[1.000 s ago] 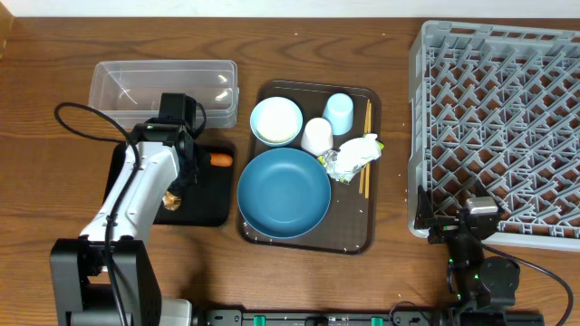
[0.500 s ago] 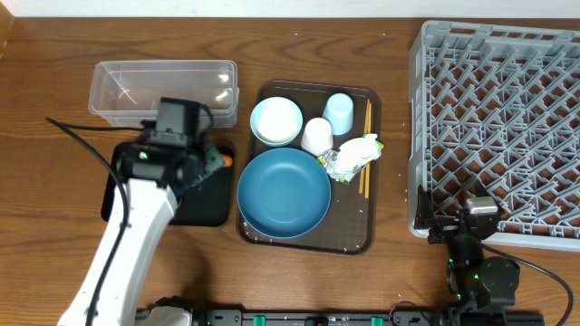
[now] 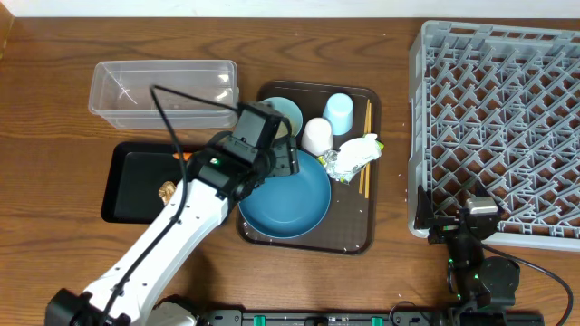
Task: Sort waste into correct bins and load items into the dishwasher rack
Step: 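Move the left gripper up to the light-blue rice bowl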
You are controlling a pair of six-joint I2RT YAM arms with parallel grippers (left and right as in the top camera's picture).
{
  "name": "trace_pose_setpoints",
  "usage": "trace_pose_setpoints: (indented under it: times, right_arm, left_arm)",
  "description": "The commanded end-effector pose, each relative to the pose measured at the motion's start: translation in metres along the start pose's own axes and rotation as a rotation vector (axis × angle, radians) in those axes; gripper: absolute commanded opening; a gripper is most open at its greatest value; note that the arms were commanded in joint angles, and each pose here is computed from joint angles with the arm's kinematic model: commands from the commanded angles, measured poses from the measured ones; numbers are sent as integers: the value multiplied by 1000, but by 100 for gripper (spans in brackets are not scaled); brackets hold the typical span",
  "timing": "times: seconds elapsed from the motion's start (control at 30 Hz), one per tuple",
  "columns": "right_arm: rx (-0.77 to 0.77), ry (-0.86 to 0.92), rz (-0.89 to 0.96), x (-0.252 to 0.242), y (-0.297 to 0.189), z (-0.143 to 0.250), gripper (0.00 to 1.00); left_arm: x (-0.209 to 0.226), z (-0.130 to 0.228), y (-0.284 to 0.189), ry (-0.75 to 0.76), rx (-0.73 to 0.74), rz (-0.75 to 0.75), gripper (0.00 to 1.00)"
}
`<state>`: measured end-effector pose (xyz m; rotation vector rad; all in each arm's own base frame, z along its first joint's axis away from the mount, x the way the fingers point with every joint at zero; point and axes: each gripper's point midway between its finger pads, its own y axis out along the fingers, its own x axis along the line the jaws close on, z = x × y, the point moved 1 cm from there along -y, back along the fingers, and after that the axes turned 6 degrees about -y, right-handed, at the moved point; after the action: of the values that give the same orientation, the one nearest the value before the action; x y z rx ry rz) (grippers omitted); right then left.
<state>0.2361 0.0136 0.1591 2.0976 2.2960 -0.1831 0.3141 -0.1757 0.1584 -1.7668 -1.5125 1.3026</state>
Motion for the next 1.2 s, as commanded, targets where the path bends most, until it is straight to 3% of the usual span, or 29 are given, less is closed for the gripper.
trace_pose_setpoints:
  times: [0.0, 0.23, 0.47, 0.6, 0.73, 1.17]
  right_arm:
    - [1, 11, 13, -2, 0, 1, 99]
    - [1, 11, 13, -2, 0, 1, 99]
    - [1, 11, 13, -2, 0, 1, 99]
    - [1, 11, 13, -2, 0, 1, 99]
    - [1, 11, 13, -2, 0, 1, 99]
    - [1, 11, 13, -2, 0, 1, 99]
  left_arm:
    - [-4, -20, -4, 79, -10, -12, 73]
    - [5, -41, 0, 157, 188, -146, 81]
    - [0, -80, 20, 144, 162, -138, 86]
    - [-3, -72, 46, 197, 270, -26, 100]
    - [0, -68, 67, 272, 300, -15, 98]
    - [19, -88, 106, 313, 201, -155, 98]
